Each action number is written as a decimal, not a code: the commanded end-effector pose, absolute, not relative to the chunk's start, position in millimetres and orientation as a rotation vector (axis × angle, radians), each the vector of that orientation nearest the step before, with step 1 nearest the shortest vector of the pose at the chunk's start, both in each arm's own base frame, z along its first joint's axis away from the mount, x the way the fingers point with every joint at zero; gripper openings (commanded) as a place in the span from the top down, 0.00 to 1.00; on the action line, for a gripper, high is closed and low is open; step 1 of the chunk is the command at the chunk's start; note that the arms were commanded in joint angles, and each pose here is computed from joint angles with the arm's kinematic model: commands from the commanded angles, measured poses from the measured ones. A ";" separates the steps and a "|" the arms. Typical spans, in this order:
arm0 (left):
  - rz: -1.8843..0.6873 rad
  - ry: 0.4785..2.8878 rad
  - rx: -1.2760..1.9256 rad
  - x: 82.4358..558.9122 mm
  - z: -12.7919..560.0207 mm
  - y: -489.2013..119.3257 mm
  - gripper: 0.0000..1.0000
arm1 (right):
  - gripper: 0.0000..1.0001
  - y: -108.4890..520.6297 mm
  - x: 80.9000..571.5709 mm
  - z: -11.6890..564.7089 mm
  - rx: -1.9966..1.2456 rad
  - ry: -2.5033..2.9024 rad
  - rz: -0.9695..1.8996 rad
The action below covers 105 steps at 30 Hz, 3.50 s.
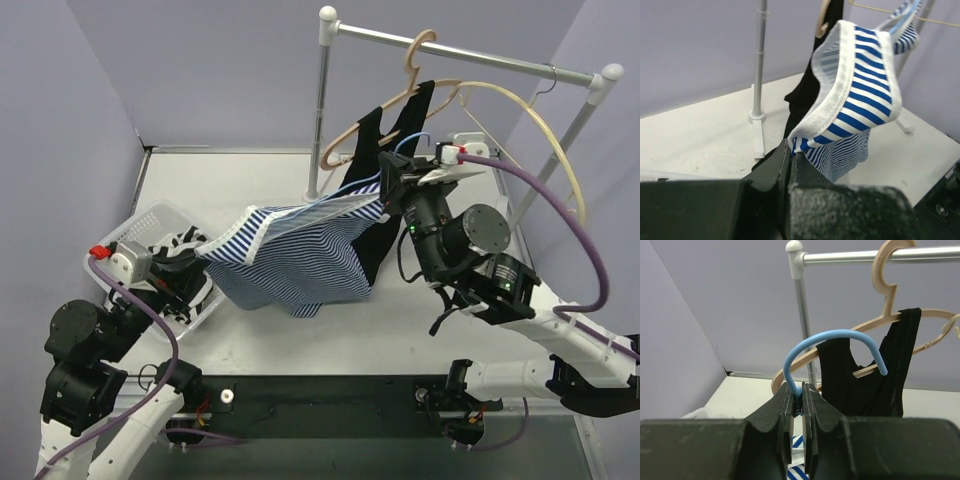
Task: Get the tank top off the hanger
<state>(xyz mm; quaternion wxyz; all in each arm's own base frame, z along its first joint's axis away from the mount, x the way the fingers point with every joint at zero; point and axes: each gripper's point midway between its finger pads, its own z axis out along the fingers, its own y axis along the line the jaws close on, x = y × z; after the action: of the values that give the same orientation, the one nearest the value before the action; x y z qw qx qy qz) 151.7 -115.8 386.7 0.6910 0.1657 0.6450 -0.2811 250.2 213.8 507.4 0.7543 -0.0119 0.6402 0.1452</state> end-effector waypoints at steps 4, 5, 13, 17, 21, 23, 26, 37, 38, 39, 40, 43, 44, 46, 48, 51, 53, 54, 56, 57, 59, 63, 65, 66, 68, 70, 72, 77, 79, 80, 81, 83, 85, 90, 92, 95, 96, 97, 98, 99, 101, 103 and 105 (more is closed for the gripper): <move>-0.582 1.459 0.181 170.4 398.6 -97.7 1.00 | 1.00 188.5 228.2 564.1 0.086 1.275 0.556; -0.583 1.472 0.177 172.4 392.5 -98.5 1.00 | 1.00 191.1 226.3 568.3 0.089 1.266 0.591; -0.538 1.603 0.155 184.1 368.8 -96.6 1.00 | 1.00 195.0 212.2 589.2 0.140 1.215 0.782; -0.577 1.582 0.166 184.2 369.6 -103.1 1.00 | 1.00 214.2 198.2 604.7 0.112 1.164 0.965; -0.611 1.597 0.165 187.4 359.9 -109.6 1.00 | 1.00 230.6 183.8 615.7 0.142 1.134 1.183; -0.627 1.591 0.165 188.4 359.3 -112.1 1.00 | 1.00 235.2 180.5 616.1 0.139 1.129 1.228; -0.649 1.593 0.174 189.3 356.9 -116.6 1.00 | 1.00 236.2 171.9 620.9 0.142 1.114 1.309; -0.476 1.502 0.129 204.0 422.5 -91.6 1.00 | 1.00 247.7 150.7 606.4 -0.105 1.141 1.287; -0.467 1.489 0.117 205.3 428.7 -89.4 1.00 | 1.00 246.1 148.7 606.6 -0.077 1.141 1.327; -0.456 1.463 0.094 205.9 438.7 -85.3 1.00 | 1.00 240.0 146.9 607.6 -0.049 1.138 1.348; -0.455 1.453 0.085 205.8 443.2 -83.9 1.00 | 1.00 238.1 147.2 605.3 -0.013 1.148 1.375; -0.453 1.435 0.051 207.5 448.4 -80.6 1.00 | 1.00 239.5 144.3 598.0 0.058 1.136 1.484; -0.452 1.430 0.042 207.6 448.7 -79.3 1.00 | 1.00 241.8 140.3 599.0 0.042 1.126 1.511; -0.449 1.404 0.022 206.6 454.4 -75.9 1.00 | 1.00 242.7 131.3 608.9 0.010 1.097 1.558; -0.447 1.391 0.020 206.5 462.5 -75.2 1.00 | 1.00 246.2 115.5 616.3 -0.077 1.072 1.609; -0.436 1.340 0.014 202.5 491.3 -70.5 1.00 | 1.00 249.4 101.3 613.9 -0.175 1.072 1.630; -0.367 1.297 -0.007 201.5 514.7 -57.6 1.00 | 1.00 253.4 98.6 603.2 -0.262 1.102 1.570; -0.337 1.293 -0.011 201.4 520.7 -52.9 1.00 | 1.00 260.2 99.8 583.1 -0.310 1.185 1.530; -0.246 1.271 -0.039 203.0 541.4 -37.6 1.00 | 1.00 256.0 102.1 565.2 -0.304 1.224 1.501; -0.211 1.279 -0.046 204.6 544.3 -32.8 1.00 | 1.00 257.0 104.0 557.4 -0.297 1.231 1.501; -0.133 1.253 -0.080 201.9 561.4 -17.4 1.00 | 1.00 257.0 102.6 543.2 -0.295 1.250 1.517; -0.022 1.227 -0.115 211.1 575.3 -3.2 1.00 | 1.00 247.9 100.4 546.7 -0.238 1.217 1.565; 0.043 1.216 -0.117 211.3 576.9 4.9 1.00 | 1.00 247.5 97.1 541.5 -0.241 1.228 1.585; 0.090 1.218 -0.150 215.2 572.6 12.4 1.00 | 1.00 247.0 95.7 539.4 -0.242 1.236 1.592; 0.177 1.202 -0.163 219.1 572.4 21.9 1.00 | 1.00 249.8 91.5 534.3 -0.269 1.246 1.609; 0.252 1.219 -0.179 228.0 563.3 27.9 1.00 | 1.00 248.6 91.2 534.7 -0.261 1.243 1.615; 0.287 1.246 -0.167 237.7 557.6 26.7 1.00 | 1.00 243.9 91.5 540.3 -0.235 1.210 1.625; 0.260 1.283 -0.163 250.7 535.8 18.2 1.00 | 1.00 229.8 84.0 572.7 -0.200 1.076 1.683; 0.264 1.311 -0.155 256.5 523.5 15.5 1.00 | 1.00 223.8 80.8 584.4 -0.193 1.030 1.697; 0.263 1.352 -0.147 262.3 506.9 12.4 1.00 | 1.00 218.9 78.3 593.5 -0.192 0.989 1.700; 0.257 1.365 -0.148 264.2 499.9 10.9 1.00 | 1.00 217.5 77.6 597.7 -0.194 0.973 1.699; 0.243 1.400 -0.141 270.3 476.8 6.0 1.00 | 1.00 210.2 68.1 615.3 -0.226 0.895 1.709; 0.240 1.418 -0.141 272.5 464.8 4.6 1.00 | 1.00 200.1 59.5 632.7 -0.249 0.826 1.705; 0.204 1.467 -0.132 275.7 438.7 -2.3 1.00 | 1.00 188.4 54.1 653.0 -0.256 0.763 1.682; 0.203 1.472 -0.133 276.4 433.6 -2.8 1.00 | 1.00 187.3 57.6 654.2 -0.225 0.800 1.693; 0.253 1.500 -0.130 280.6 423.0 1.1 1.00 | 1.00 185.1 77.3 641.0 -0.109 0.956 1.664; 0.267 1.511 -0.126 282.5 419.2 1.5 1.00 | 1.00 178.7 94.8 635.2 -0.003 1.004 1.611; 0.288 1.522 -0.133 283.1 414.2 4.0 1.00 | 1.00 175.5 100.1 630.6 0.033 1.025 1.592; 0.301 1.537 -0.141 283.6 408.8 5.4 1.00 | 1.00 161.9 101.5 633.1 0.090 0.997 1.591; 0.318 1.549 -0.169 282.3 404.8 9.6 1.00 | 1.00 162.7 114.8 619.5 0.155 1.018 1.554; 0.361 1.585 -0.256 278.0 394.2 21.7 1.00 | 1.00 150.7 117.4 621.2 0.211 0.988 1.548; 0.379 1.592 -0.286 276.9 392.0 28.7 1.00 | 1.00 148.7 117.0 626.6 0.218 0.978 1.552; 0.386 1.588 -0.313 275.9 397.1 33.3 1.00 | 1.00 159.9 120.6 628.5 0.221 0.994 1.572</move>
<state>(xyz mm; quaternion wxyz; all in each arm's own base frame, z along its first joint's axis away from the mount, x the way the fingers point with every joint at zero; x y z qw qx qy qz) 284.4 6.5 395.3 0.6875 -0.0740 0.7096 0.1352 116.0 187.0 590.4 0.5817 0.0264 0.4868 0.6512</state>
